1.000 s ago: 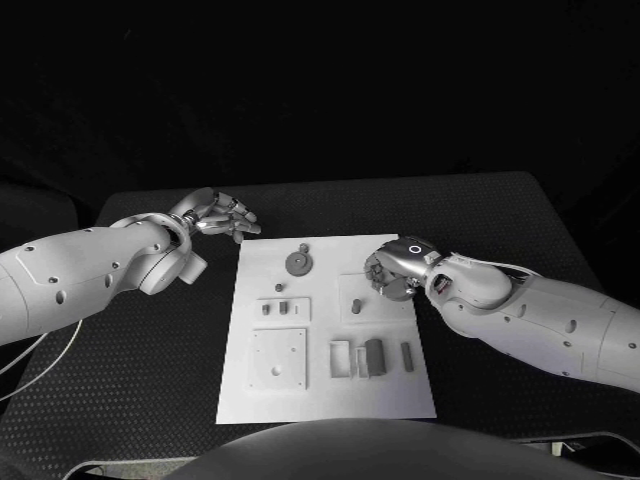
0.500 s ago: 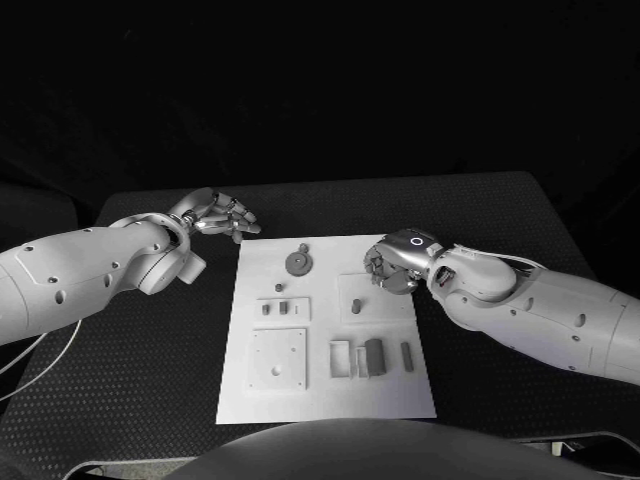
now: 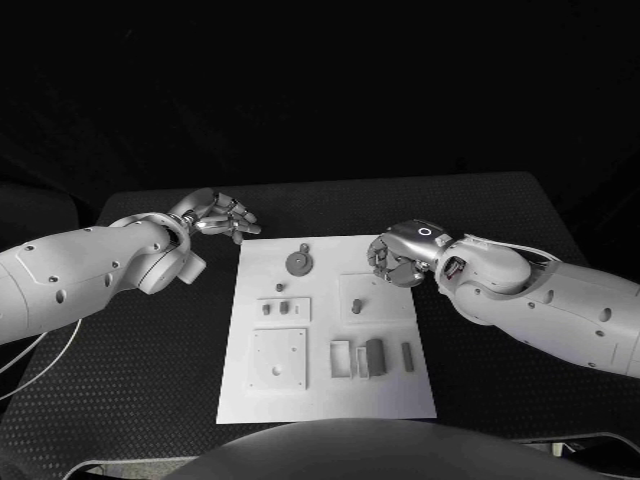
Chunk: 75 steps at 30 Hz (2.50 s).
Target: Assemble the parts on the task board
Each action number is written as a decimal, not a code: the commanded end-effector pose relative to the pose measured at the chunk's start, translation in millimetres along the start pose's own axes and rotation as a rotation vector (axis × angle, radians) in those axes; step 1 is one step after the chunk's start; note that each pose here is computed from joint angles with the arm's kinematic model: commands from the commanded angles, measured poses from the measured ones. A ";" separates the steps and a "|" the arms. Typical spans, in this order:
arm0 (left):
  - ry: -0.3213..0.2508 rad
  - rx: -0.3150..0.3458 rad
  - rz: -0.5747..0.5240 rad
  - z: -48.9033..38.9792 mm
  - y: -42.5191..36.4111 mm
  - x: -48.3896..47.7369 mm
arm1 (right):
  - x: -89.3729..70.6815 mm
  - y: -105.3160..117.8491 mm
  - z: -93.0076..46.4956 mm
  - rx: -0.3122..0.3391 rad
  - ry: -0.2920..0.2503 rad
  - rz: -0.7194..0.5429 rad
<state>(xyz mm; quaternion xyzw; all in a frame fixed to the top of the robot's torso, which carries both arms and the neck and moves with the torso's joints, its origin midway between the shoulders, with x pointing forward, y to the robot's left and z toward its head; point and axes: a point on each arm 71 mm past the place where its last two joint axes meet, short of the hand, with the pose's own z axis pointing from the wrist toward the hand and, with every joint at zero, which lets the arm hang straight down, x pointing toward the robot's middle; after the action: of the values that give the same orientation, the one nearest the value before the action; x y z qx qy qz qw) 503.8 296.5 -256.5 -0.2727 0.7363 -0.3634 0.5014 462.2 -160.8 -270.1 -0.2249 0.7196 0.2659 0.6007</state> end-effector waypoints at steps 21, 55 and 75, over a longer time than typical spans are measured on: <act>-0.011 0.007 0.003 9.9 -0.9 -0.2 | -18.0 110.6 34.9 -0.255 -0.022 0.098; 0.004 0.017 0.002 18.3 -7.5 9.1 | 58.6 156.9 44.8 -0.332 0.167 0.157; 0.002 0.014 0.003 17.1 -6.3 7.5 | 64.4 151.3 42.6 -0.327 0.204 0.124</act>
<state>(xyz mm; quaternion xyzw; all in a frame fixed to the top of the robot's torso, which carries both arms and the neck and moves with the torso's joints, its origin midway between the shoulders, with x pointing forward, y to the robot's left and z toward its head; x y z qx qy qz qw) 517.5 284.3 -260.4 -0.2693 0.7356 -0.3615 0.5057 386.4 -19.2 -320.5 -0.2881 0.7358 0.3945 0.4690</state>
